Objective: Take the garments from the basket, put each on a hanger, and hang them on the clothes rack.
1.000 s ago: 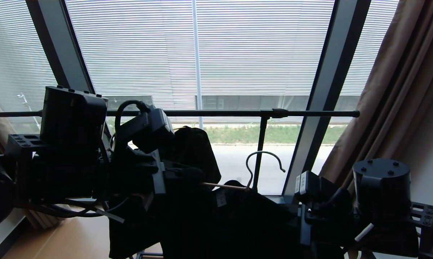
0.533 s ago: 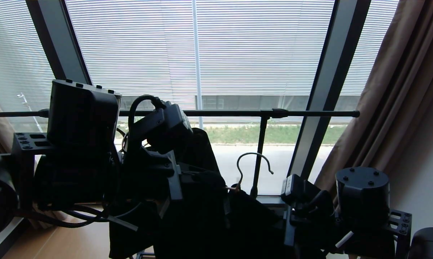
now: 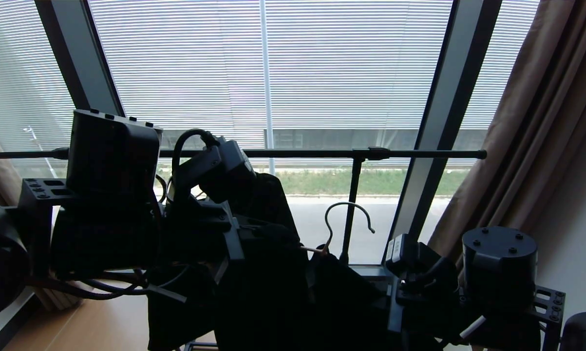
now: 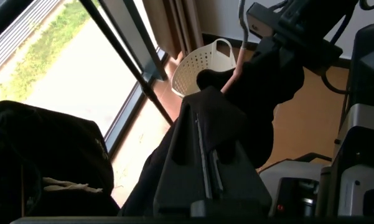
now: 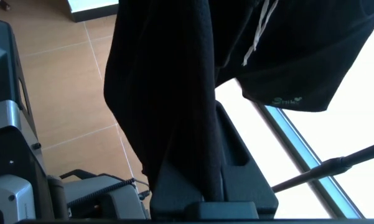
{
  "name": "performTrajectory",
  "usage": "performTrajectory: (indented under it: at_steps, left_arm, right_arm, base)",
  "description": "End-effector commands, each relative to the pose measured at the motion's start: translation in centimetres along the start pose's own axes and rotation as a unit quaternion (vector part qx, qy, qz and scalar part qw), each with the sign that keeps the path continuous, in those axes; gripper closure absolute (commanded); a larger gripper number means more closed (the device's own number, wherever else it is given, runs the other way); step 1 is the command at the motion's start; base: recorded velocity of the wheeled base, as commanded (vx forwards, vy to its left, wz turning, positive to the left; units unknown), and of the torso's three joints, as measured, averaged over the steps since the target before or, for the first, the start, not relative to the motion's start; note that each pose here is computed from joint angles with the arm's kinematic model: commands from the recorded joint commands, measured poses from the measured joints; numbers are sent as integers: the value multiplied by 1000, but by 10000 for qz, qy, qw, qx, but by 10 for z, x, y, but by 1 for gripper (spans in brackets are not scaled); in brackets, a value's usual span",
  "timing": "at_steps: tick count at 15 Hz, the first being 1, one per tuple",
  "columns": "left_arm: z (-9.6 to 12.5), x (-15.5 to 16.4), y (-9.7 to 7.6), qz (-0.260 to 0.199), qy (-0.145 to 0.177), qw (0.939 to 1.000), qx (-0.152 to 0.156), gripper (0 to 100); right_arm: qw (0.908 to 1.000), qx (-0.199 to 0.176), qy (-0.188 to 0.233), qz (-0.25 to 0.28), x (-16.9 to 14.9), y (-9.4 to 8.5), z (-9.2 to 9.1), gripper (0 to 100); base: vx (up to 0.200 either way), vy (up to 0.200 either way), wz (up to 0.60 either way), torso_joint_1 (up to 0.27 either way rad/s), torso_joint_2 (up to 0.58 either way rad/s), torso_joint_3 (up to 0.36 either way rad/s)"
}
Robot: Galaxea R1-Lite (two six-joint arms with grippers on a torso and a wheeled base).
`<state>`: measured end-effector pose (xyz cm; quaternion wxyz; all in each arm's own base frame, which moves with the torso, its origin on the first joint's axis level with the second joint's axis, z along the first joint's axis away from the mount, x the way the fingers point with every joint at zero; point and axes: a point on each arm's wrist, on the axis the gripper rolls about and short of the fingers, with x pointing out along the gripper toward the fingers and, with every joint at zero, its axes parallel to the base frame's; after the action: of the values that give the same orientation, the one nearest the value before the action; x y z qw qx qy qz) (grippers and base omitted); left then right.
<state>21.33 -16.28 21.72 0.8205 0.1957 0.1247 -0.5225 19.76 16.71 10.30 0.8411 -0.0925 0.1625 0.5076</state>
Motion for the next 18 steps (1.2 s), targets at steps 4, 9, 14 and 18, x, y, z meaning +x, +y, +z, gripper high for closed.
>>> performTrajectory:
  at_steps: [4, 9, 14, 18]
  left_arm:
    - [2, 3, -4, -71, -6, 10000, 38, 100]
    - [5, -5, -6, -34, -91, 9999, 83, 0]
    - [-1, -21, -1, 285, -59, 9996, -14, 0]
    - [-41, -48, 32, 629, 134, 9961, -603, 0]
  right_arm:
    - [10000, -5, -65, -41, -2, 0, 3, 100]
    - [10000, -5, -65, -41, -1, 0, 3, 100]
    - [9999, 26, -67, -112, -3, -4, 2, 100]
    - [9997, 81, -59, -209, -6, -10, 1, 100]
  base:
    - [0, 0, 0, 0, 0, 0]
    - [0, 0, 0, 0, 0, 0]
    - [0, 0, 0, 0, 0, 0]
    - [0, 0, 0, 0, 0, 0]
